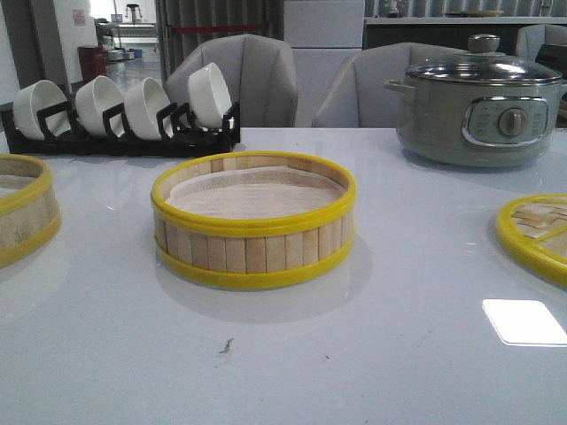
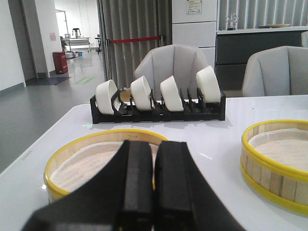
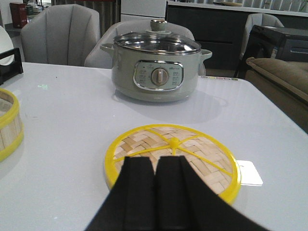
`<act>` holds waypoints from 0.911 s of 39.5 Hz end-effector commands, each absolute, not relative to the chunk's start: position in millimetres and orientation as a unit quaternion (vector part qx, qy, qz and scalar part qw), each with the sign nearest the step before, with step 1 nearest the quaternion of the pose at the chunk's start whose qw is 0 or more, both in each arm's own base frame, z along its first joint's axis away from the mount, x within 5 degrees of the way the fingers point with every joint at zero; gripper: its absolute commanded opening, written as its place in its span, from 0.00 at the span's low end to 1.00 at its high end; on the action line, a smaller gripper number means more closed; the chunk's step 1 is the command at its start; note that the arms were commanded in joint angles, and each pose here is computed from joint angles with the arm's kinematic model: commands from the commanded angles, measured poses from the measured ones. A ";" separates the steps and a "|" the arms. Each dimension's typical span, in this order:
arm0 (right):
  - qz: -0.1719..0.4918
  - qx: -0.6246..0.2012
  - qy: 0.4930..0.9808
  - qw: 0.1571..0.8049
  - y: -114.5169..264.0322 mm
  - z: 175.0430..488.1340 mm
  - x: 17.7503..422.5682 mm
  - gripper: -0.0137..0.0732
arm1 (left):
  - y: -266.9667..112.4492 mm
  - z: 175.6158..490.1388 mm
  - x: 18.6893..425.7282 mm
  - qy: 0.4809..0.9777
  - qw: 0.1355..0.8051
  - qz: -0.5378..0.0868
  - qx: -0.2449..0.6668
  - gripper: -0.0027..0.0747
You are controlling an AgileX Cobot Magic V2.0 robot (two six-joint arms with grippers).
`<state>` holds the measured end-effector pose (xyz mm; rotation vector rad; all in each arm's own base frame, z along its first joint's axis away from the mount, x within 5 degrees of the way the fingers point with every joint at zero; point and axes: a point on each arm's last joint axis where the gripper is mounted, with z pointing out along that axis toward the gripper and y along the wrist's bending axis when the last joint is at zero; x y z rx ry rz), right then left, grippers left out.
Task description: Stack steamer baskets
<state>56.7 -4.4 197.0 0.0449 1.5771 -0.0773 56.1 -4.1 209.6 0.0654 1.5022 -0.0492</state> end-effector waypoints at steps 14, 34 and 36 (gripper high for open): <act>-0.041 0.016 0.664 0.746 -4.3 211.1 53.9 0.22 | -5.1 217.9 53.7 0.645 0.763 -0.031 0.032 0.15; -0.041 0.016 0.664 0.746 -4.3 211.1 53.9 0.22 | -4.9 224.6 53.6 0.646 0.762 -0.035 0.026 0.15; -0.041 0.016 0.664 0.746 -4.3 211.1 53.9 0.22 | -4.6 238.6 54.3 0.654 0.755 -0.046 0.015 0.15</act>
